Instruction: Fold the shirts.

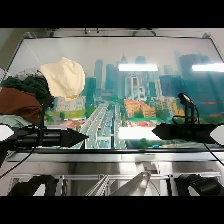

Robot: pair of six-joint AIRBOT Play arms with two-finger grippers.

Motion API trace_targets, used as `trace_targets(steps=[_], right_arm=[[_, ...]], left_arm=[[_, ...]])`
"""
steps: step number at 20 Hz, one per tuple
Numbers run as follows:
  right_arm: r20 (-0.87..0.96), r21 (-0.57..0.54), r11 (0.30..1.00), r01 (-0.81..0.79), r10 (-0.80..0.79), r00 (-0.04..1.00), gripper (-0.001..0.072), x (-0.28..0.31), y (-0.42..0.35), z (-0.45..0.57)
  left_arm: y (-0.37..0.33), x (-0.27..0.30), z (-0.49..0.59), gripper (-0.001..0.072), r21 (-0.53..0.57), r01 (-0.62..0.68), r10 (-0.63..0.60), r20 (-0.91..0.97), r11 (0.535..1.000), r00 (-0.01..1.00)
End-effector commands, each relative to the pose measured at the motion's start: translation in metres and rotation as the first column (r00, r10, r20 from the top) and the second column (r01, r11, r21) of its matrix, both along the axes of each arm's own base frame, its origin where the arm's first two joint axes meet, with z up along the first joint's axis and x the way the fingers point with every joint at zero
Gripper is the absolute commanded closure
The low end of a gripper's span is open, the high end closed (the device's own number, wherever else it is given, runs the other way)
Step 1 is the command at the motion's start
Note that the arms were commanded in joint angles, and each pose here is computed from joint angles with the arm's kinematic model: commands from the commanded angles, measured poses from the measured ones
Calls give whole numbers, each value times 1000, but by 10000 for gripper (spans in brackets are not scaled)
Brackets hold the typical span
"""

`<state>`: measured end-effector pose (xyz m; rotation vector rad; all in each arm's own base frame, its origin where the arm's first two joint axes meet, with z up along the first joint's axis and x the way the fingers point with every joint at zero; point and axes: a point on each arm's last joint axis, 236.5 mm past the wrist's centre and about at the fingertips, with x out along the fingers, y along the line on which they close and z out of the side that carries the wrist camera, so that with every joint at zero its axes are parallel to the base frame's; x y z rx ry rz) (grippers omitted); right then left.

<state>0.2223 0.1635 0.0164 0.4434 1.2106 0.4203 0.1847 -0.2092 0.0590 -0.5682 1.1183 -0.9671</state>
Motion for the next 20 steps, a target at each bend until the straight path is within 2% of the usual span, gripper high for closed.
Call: trace_targets(steps=[1,3,5,6,7,8,9,10,11,12,15,20], right_arm=[[27,15,1000,19,-19,999,680,7,2,4],[73,25,999,46,-47,996,679,19,1,9],[110,34,997,69,-72,991,679,29,0,13],[131,39,996,81,-85,988,678,34,-1,16],[147,43,995,95,-100,984,647,40,-3,18],[152,44,993,108,-114,982,487,44,-6,20],[150,44,991,125,-131,980,360,50,-10,21],[152,44,989,141,-146,977,332,56,-14,23],[157,41,987,158,-163,974,332,63,-19,25],[161,38,982,184,-187,969,332,72,-25,26],[143,27,967,255,-256,956,328,93,-44,16],[67,-3,959,285,-284,956,328,103,-49,-17]], left_arm=[[4,17,-1,690,10,-64,64,35,998,997],[10,35,-3,706,23,-143,142,58,989,988],[30,67,-5,707,64,-278,270,111,958,956],[56,89,-9,707,156,-333,302,194,930,933],[85,107,-10,705,251,-366,305,249,896,919],[110,124,-5,583,299,-400,324,271,866,906],[136,147,8,362,293,-471,391,294,832,872],[166,170,18,256,280,-547,463,315,789,828],[198,188,21,-13,277,-609,531,310,743,789],[222,199,16,0,281,-641,583,269,714,767],[264,219,-33,0,321,-647,645,129,691,753],[261,259,-118,0,378,-582,629,-1,720,777]])
